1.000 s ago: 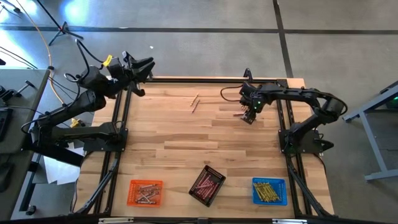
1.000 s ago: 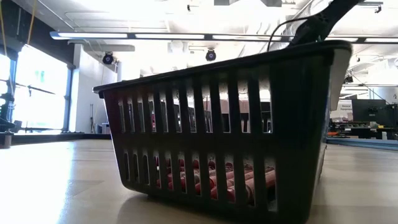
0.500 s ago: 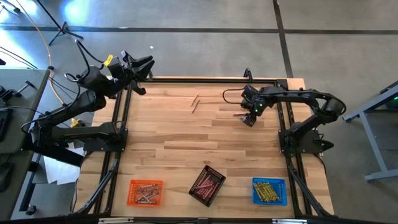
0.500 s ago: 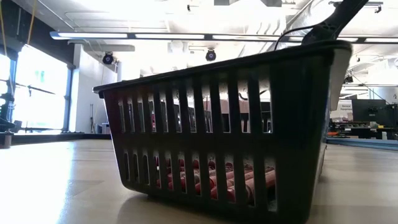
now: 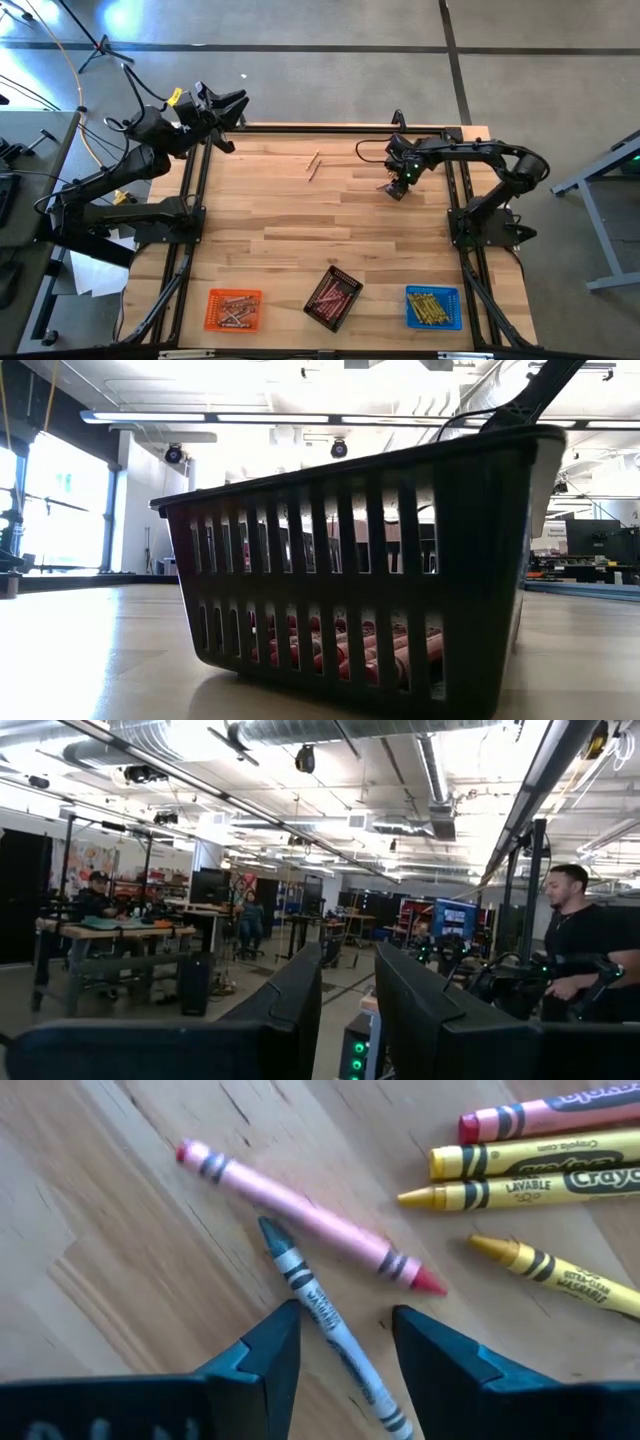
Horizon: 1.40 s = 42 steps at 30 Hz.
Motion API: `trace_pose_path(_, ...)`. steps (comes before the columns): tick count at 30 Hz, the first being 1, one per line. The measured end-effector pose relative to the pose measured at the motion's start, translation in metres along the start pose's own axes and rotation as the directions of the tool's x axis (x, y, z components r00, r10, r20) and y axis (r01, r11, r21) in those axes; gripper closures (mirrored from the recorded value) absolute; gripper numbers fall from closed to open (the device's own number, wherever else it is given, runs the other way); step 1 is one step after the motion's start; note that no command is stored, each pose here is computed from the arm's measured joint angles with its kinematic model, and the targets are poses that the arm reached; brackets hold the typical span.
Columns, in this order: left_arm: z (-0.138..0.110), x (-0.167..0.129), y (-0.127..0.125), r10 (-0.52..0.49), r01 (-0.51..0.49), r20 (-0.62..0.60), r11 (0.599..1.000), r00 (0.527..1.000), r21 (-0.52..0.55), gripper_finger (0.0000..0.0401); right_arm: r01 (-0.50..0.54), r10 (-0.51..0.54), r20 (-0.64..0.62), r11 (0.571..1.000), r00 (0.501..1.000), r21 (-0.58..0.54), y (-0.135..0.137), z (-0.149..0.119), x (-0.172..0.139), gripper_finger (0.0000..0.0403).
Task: Sort crayons
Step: Put the gray crayon into the orange bin
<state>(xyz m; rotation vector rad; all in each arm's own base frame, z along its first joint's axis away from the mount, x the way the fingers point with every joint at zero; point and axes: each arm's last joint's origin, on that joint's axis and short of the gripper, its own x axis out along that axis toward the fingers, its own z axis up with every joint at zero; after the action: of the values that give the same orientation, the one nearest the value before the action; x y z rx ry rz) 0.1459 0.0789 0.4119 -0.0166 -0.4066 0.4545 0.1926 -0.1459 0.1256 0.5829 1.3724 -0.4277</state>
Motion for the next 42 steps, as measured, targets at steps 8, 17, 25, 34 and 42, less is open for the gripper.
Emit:
trace_pose_path(8,-0.003,0.000,0.000,0.003,-0.003,-0.029,1.000,1.000,-0.001,0.0316,0.000,0.000,-0.013,0.999,1.000,0.051,0.002,0.004,-0.006,0.0276)
trace_pose_path(17,-0.005,0.000,0.001,0.006,-0.006,-0.055,1.000,0.998,-0.001,0.0316,-0.074,0.082,-0.071,0.991,0.994,0.113,0.006,0.005,-0.012,0.0368)
trace_pose_path(25,-0.003,-0.003,0.000,0.005,-0.006,-0.057,1.000,0.998,-0.009,0.0316,-0.154,0.176,-0.078,0.961,0.981,0.230,0.009,0.005,-0.014,0.0390)
trace_pose_path(34,0.008,-0.014,-0.002,-0.023,0.023,-0.016,1.000,1.000,-0.001,0.0316,-0.338,0.323,0.114,0.930,0.939,0.146,0.064,0.044,-0.040,0.0398)
trace_pose_path(42,0.012,-0.021,-0.003,-0.033,0.033,-0.008,0.999,0.999,0.018,0.0316,-0.437,0.491,0.519,0.869,0.700,-0.233,0.169,0.088,-0.101,0.0399)
